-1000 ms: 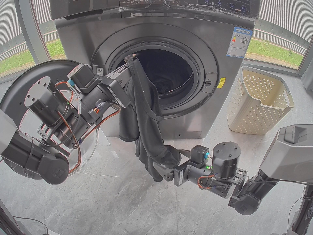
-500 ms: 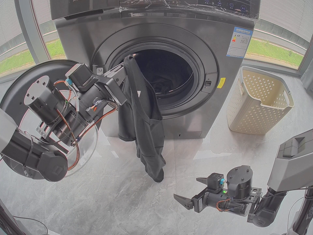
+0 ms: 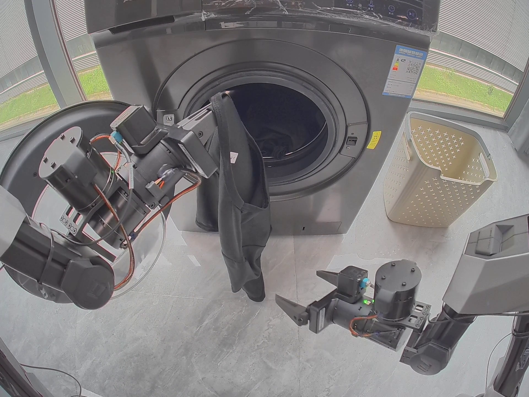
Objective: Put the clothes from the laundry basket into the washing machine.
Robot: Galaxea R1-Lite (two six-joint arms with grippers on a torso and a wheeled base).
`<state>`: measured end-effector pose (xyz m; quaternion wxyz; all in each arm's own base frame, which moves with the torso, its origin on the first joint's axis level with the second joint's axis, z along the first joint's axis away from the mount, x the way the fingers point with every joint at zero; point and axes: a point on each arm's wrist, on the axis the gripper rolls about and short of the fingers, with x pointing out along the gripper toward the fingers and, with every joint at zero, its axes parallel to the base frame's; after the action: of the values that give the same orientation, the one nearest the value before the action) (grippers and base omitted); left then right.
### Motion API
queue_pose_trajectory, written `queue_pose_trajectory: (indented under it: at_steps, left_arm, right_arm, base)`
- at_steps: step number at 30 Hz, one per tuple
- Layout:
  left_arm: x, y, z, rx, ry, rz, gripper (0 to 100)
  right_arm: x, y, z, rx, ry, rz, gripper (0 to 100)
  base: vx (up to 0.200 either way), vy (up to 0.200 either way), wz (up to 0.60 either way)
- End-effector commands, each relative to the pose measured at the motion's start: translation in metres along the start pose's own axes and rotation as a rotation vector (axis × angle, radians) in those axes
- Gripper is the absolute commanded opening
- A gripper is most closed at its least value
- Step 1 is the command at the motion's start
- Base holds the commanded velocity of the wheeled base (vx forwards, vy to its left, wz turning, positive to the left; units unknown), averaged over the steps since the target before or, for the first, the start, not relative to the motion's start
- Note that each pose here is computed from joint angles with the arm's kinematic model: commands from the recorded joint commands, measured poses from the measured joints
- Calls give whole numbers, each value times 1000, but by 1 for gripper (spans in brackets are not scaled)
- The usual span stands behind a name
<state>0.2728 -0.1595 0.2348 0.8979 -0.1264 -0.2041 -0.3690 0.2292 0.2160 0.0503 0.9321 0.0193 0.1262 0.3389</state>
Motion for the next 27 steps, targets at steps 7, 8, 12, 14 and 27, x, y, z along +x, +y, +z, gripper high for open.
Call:
queue_pose_trajectory:
  at_steps: [7, 8, 12, 14, 27]
  left_arm:
    - [-2, -17, 24, -5, -61, -40, 0]
    - [-3, -18, 26, -2, -68, -42, 0]
    - [-4, -21, 32, -3, -79, -51, 0]
    - [-4, -25, 34, -8, -86, -62, 0]
    - [-7, -30, 36, -15, -87, -79, 0]
  right_arm:
    - [63, 8, 14, 5, -154, 34, 100]
    - [67, 8, 13, 5, -158, 34, 100]
    - [78, 5, 14, 5, -181, 26, 100]
    - [87, 1, 15, 4, -199, 19, 100]
    - [126, -22, 15, 12, -285, -31, 100]
  base:
    - [0, 0, 0]
    - [0, 0, 0]
    - [0, 0, 0]
    - [0, 0, 0]
    - [0, 0, 0]
